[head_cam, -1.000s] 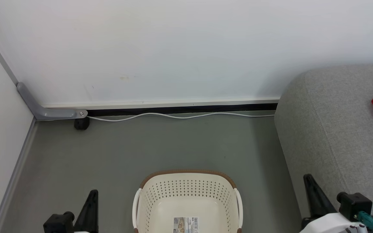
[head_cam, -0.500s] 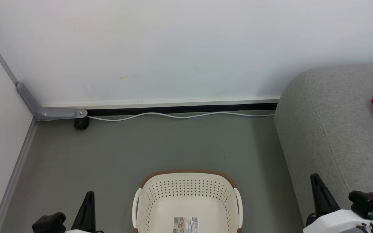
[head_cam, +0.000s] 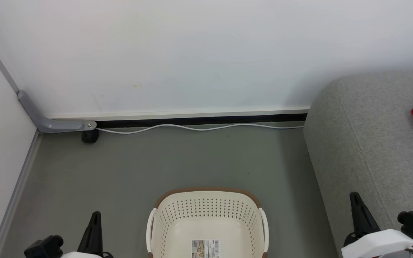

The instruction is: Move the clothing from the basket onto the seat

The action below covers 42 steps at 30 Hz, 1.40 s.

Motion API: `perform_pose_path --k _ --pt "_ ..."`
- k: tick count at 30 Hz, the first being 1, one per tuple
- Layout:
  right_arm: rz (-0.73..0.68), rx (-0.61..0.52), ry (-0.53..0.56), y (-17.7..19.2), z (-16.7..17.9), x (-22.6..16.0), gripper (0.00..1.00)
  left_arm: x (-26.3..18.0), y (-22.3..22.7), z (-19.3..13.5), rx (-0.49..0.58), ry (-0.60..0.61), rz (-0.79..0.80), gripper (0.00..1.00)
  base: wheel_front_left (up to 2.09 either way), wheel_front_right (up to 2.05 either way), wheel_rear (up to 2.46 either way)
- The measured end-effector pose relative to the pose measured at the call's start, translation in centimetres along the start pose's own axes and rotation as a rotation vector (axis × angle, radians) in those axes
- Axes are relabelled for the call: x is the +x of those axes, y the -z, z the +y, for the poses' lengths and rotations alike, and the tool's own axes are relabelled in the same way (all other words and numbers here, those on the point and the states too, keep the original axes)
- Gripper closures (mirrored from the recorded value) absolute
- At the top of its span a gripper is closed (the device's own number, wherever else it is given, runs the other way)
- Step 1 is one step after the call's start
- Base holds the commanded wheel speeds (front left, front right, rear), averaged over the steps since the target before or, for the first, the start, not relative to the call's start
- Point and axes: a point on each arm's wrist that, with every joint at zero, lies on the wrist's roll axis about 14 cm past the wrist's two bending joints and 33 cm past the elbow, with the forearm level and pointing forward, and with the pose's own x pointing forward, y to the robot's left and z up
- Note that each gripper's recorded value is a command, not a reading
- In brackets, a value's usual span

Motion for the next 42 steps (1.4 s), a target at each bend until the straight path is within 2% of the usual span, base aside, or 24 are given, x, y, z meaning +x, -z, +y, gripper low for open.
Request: perform_pose_path --k 42 --pt "-0.023 0.482 0.07 -1.3 -1.6 0.3 1.0 1.1 -1.1 -0.3 -0.478 -0.005 0.021 1.0 0.0 0.0 0.0"
